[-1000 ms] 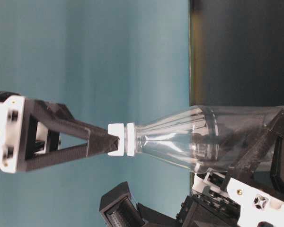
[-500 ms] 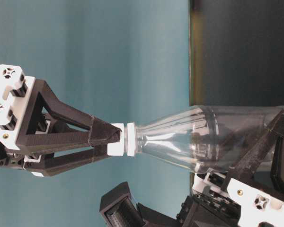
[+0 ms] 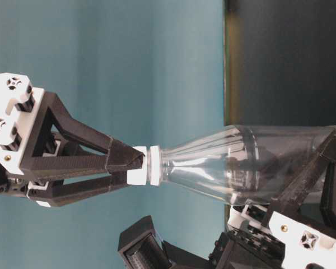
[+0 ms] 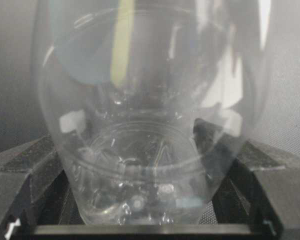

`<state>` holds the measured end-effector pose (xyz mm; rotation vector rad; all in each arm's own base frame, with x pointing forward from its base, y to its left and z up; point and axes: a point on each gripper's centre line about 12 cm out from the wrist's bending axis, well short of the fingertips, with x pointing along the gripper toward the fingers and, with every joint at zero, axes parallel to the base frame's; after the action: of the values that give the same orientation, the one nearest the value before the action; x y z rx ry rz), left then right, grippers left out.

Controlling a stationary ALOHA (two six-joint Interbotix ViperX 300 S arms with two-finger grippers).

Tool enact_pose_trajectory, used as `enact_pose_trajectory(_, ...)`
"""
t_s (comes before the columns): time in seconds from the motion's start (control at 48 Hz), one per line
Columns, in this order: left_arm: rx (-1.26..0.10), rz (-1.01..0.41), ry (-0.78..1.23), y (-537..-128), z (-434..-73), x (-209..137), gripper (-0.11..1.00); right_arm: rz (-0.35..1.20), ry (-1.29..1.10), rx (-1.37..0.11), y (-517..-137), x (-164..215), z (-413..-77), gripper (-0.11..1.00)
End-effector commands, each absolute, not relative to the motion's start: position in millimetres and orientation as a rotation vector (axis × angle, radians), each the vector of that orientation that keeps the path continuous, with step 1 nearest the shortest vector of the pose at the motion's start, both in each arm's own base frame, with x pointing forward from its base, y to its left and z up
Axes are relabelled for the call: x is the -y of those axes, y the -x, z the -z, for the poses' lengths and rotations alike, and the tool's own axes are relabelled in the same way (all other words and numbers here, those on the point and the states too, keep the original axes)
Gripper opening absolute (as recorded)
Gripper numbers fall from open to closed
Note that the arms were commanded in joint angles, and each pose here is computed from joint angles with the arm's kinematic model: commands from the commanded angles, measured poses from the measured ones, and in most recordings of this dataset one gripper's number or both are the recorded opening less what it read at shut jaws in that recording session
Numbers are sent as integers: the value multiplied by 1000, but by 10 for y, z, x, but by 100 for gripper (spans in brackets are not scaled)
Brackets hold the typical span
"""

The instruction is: Open the bottle cap by holding the bottle with the left arm and twisting the cap with the right arm.

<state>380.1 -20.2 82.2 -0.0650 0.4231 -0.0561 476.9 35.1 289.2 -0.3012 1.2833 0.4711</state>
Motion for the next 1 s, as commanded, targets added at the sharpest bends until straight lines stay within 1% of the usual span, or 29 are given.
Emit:
enact_pose_trajectory(0.0,-431,60,65,-3801,-803,215,82,-479,306,-1273,-4755,-405,-2902,37)
enact_pose_trajectory(0.125,-431,60,65,-3801,-803,215,82,-478,312,-1255,-4749,-405,-2948,37)
enact_pose_trajectory(0.167,-433,60,65,-3796,-799,215,82,-477,312,-1251,-4750,-404,-2956,40)
enact_pose_trajectory(0.25,-433,61,64,-3796,-799,215,82,-460,304,-1243,-4751,-392,-2988,60)
enact_pose_trajectory(0.312,-431,58,61,-3801,-803,204,82,-453,295,-1247,-4741,-384,-2997,73)
enact_pose_trajectory(0.354,-432,57,62,-3797,-799,198,82,-446,286,-1247,-4735,-377,-3002,79)
enact_pose_trajectory(0.417,-432,55,62,-3797,-799,192,82,-430,274,-1239,-4732,-360,-3046,84)
enact_pose_trajectory(0.583,-428,55,62,-3812,-810,192,82,-394,241,-1217,-4635,-307,-3246,84)
enact_pose_trajectory(0.75,-428,56,65,-3816,-812,198,82,-303,147,-1148,-4468,-208,-3637,84)
enact_pose_trajectory(0.896,-443,54,72,-3800,-792,197,82,-152,-67,-1118,-4325,-143,-3973,84)
enact_pose_trajectory(0.979,-453,50,76,-3800,-784,191,82,-39,-235,-1143,-4275,-97,-4068,84)
